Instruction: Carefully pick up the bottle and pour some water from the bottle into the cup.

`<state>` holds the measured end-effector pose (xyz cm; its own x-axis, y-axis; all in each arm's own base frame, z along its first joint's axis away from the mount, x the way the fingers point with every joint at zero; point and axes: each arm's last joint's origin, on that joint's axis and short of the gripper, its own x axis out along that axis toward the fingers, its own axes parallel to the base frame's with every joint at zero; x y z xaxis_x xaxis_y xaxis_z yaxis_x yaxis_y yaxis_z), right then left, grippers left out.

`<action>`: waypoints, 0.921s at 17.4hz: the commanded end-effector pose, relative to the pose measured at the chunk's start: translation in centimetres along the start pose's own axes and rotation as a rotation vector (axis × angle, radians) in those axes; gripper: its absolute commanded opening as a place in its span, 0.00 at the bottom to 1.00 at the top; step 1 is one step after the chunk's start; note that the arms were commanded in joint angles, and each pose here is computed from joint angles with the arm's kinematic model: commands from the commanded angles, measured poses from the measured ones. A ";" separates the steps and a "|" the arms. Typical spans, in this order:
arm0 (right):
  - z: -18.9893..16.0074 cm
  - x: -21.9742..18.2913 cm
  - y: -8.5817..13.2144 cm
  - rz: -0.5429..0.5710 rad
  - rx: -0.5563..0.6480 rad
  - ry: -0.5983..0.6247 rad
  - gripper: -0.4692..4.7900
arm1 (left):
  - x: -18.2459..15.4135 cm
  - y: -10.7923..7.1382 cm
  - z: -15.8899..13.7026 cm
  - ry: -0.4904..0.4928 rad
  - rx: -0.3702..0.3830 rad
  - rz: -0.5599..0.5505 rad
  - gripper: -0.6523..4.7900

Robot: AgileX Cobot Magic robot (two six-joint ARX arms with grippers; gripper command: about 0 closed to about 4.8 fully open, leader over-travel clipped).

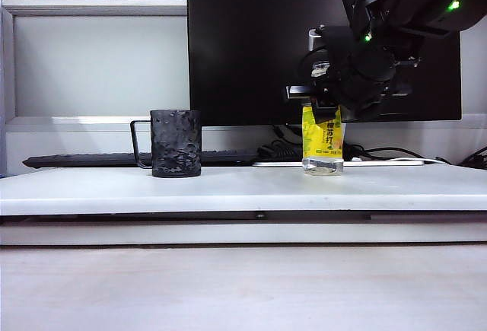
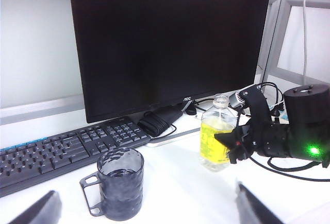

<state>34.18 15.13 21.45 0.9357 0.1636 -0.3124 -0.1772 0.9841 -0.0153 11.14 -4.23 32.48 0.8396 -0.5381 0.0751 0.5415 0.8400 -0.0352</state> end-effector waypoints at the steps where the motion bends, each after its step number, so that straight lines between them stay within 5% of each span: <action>1: 0.2 -0.1 0.0 0.009 0.008 0.001 0.69 | 0.0 0.0 -0.1 0.016 -0.001 -0.001 1.00; 3: 0.8 -0.5 0.0 0.026 0.012 -0.018 1.00 | -0.2 0.0 -0.3 0.044 -0.009 0.000 1.00; 11: 4.9 -4.6 -0.5 0.102 -0.015 -0.118 1.00 | -1.2 -0.3 0.0 0.014 0.000 0.006 1.00; 16: 9.1 -12.0 -1.6 0.187 -0.011 -0.209 1.00 | -3.6 -0.9 1.0 -0.095 0.019 0.031 1.00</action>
<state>27.05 12.59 32.64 0.9321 0.3350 -0.1379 -0.3367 0.9415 0.0114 8.14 -3.27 32.85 0.8419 -0.5238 0.1297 0.5306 0.8473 -0.0225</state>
